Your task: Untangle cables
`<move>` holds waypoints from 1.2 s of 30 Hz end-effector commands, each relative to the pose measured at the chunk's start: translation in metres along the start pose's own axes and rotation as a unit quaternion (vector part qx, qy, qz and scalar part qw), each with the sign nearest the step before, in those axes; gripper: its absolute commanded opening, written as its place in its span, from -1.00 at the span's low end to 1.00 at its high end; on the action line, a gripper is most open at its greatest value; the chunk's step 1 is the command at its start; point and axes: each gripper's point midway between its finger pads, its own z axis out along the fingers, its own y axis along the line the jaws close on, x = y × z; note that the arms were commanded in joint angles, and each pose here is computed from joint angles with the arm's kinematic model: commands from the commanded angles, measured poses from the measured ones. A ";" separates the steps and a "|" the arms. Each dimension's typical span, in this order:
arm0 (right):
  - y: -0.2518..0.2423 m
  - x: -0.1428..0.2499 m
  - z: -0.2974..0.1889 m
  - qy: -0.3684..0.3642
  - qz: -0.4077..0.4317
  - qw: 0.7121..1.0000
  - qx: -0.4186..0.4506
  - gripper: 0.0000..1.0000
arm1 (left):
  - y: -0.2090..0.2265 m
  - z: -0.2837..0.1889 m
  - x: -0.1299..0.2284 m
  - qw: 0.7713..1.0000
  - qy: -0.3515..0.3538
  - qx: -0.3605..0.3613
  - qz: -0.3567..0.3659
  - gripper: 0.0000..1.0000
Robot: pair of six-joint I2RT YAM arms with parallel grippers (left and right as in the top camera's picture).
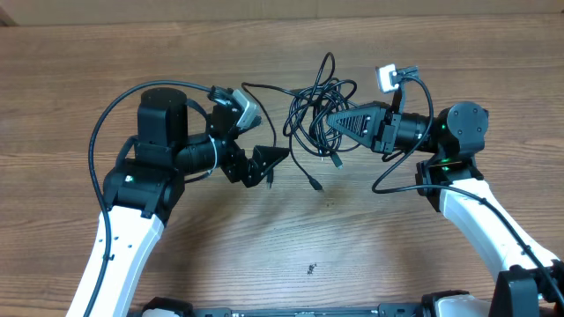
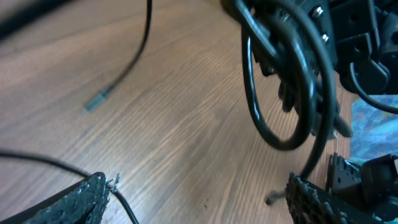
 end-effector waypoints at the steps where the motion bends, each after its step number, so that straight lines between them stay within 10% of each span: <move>1: 0.014 -0.006 0.000 -0.001 0.018 1.000 -0.010 -0.92 | -0.001 0.001 -0.008 0.999 -0.016 0.011 0.026 0.82; 22: 0.035 -0.024 -0.002 -0.041 0.038 0.998 -0.032 -0.92 | -0.039 0.013 -0.043 0.989 -0.076 0.066 0.106 0.99; 36: 0.036 -0.006 -0.001 0.010 0.043 0.998 -0.039 -0.92 | -0.041 0.008 -0.065 0.981 -0.118 0.061 0.144 0.32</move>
